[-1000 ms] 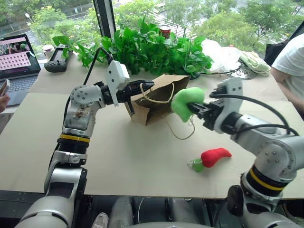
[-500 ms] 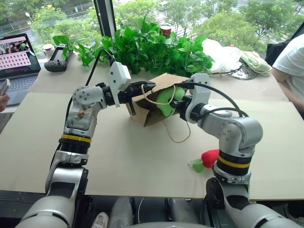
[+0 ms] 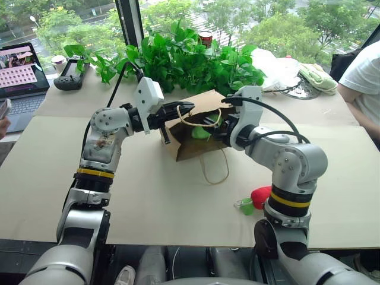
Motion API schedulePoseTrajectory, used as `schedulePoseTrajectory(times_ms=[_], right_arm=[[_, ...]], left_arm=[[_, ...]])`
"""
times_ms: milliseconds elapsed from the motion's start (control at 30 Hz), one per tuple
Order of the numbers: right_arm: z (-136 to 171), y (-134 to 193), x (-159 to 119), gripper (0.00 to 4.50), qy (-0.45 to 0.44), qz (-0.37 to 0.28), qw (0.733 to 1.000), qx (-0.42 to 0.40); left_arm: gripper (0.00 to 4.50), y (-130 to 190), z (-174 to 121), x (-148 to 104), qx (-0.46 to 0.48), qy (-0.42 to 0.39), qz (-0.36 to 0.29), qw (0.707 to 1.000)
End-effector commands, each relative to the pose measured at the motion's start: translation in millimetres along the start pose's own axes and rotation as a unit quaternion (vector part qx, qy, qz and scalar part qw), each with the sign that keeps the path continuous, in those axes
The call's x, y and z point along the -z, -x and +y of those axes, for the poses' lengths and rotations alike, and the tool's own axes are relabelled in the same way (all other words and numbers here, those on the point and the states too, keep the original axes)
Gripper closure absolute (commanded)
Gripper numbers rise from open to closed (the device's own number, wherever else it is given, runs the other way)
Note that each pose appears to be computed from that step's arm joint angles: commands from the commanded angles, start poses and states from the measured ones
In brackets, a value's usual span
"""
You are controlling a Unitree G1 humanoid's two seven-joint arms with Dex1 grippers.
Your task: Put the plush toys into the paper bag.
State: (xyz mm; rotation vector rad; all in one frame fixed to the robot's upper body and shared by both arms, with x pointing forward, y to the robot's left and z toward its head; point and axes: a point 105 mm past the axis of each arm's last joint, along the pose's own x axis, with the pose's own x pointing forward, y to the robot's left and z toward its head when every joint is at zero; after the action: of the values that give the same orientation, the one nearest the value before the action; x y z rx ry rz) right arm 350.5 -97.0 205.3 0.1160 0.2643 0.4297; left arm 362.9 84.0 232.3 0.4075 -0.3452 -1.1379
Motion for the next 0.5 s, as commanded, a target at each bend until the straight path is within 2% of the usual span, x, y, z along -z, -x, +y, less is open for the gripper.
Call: schedulePoseTrajectory(times_ms=[33, 267, 367, 500], right_arm=[[-16.5, 32.5, -5.8, 0.02, 0.04, -0.009, 0.999, 0.001], [-34.4, 87.7, 12.2, 0.02, 0.168, 0.064, 0.984, -0.015], [-36.8, 110.6, 43.9, 0.02, 0.246, 0.162, 0.955, -0.035], [-42.0, 129.7, 76.7, 0.02, 0.284, 0.25, 0.924, -0.056]], left_arm=[[4.5, -1.4, 6.2, -13.0, -0.006, -0.025, -0.013, 1.0], [4.5, -2.8, 7.0, -12.1, -0.006, -0.021, -0.015, 1.0], [4.5, -4.1, 6.3, -11.5, -0.005, -0.019, -0.016, 1.0], [4.5, -5.4, 5.1, -11.2, -0.001, -0.018, -0.017, 1.0]])
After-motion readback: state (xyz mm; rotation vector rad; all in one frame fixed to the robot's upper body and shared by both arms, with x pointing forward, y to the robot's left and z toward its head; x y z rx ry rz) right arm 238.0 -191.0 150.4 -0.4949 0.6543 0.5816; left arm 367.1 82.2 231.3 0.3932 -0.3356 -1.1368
